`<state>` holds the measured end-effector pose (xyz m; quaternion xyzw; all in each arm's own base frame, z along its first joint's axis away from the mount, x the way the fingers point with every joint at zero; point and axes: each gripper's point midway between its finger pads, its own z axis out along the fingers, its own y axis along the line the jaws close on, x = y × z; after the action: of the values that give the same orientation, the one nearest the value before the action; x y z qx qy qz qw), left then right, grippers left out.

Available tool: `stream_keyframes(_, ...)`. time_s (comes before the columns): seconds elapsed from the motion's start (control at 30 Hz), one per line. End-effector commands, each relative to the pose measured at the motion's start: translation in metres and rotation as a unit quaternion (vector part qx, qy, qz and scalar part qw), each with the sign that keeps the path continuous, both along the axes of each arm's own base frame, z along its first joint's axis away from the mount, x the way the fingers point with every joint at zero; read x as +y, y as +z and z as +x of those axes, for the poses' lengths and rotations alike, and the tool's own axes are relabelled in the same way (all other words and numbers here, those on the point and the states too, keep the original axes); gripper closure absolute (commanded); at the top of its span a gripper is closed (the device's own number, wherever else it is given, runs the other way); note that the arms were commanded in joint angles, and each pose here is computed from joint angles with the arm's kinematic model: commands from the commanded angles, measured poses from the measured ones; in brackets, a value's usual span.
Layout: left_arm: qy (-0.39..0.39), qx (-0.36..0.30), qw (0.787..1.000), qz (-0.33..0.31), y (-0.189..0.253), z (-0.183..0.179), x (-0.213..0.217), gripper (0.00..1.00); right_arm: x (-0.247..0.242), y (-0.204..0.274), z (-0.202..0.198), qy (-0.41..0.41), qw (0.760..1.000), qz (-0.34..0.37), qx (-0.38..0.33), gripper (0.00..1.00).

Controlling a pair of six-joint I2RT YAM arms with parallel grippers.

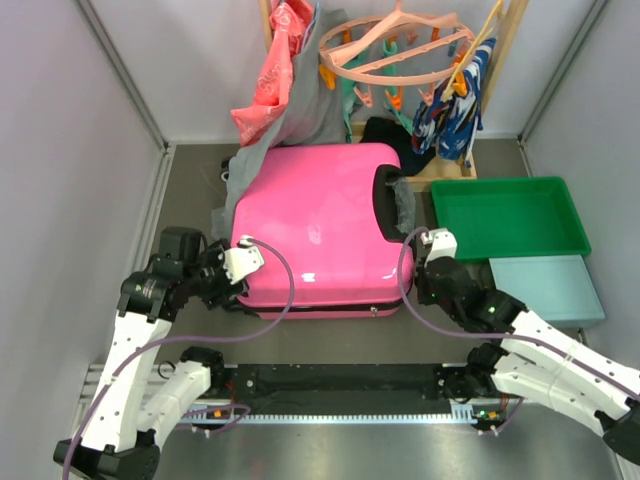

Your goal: Open, take out, and arrange the luggage

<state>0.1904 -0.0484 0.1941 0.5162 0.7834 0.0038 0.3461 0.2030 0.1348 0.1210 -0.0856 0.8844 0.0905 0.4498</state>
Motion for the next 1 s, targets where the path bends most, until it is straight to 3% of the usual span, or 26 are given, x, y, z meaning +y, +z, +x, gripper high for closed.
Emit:
stream_keyframes(0.0, 0.119, -0.170, 0.978, -0.017, 0.070, 0.064, 0.025, 1.00, 0.019, 0.042, 0.038, 0.026, 0.996, 0.035, -0.078, 1.00)
stream_keyframes(0.23, 0.118, -0.166, 0.979, -0.015, 0.068, 0.063, 0.025, 1.00, 0.023, 0.054, 0.072, 0.031, 0.991, 0.080, -0.106, 1.00)
stream_keyframes(0.47, 0.104, -0.141, 0.984, -0.021, 0.060, 0.058, 0.019, 1.00, 0.053, 0.048, 0.084, 0.091, 0.986, 0.104, -0.091, 1.00)
stream_keyframes(0.5, 0.099, -0.132, 0.986, -0.025, 0.058, 0.055, 0.016, 0.86, 0.056, 0.048, 0.083, 0.095, 0.986, 0.109, -0.087, 1.00)
stream_keyframes(0.53, 0.092, -0.116, 0.988, -0.036, 0.055, 0.051, 0.011, 0.52, 0.060, 0.048, 0.080, 0.100, 0.985, 0.112, -0.084, 1.00)
stream_keyframes(0.6, 0.067, -0.096, 0.991, -0.072, 0.060, 0.041, -0.004, 0.01, 0.068, 0.047, 0.072, 0.113, 0.983, 0.119, -0.085, 1.00)
stream_keyframes(0.8, 0.057, -0.114, 0.970, -0.207, 0.130, 0.032, -0.039, 0.01, 0.104, 0.052, 0.039, 0.149, 0.975, 0.144, -0.082, 1.00)
stream_keyframes(0.9, 0.057, -0.089, 0.959, -0.264, 0.151, 0.029, -0.055, 0.17, 0.126, 0.055, 0.020, 0.162, 0.972, 0.151, -0.077, 1.00)
stream_keyframes(0.97, 0.069, -0.065, 0.951, -0.294, 0.159, 0.029, -0.062, 0.35, 0.150, 0.060, 0.003, 0.181, 0.969, 0.157, -0.068, 1.00)
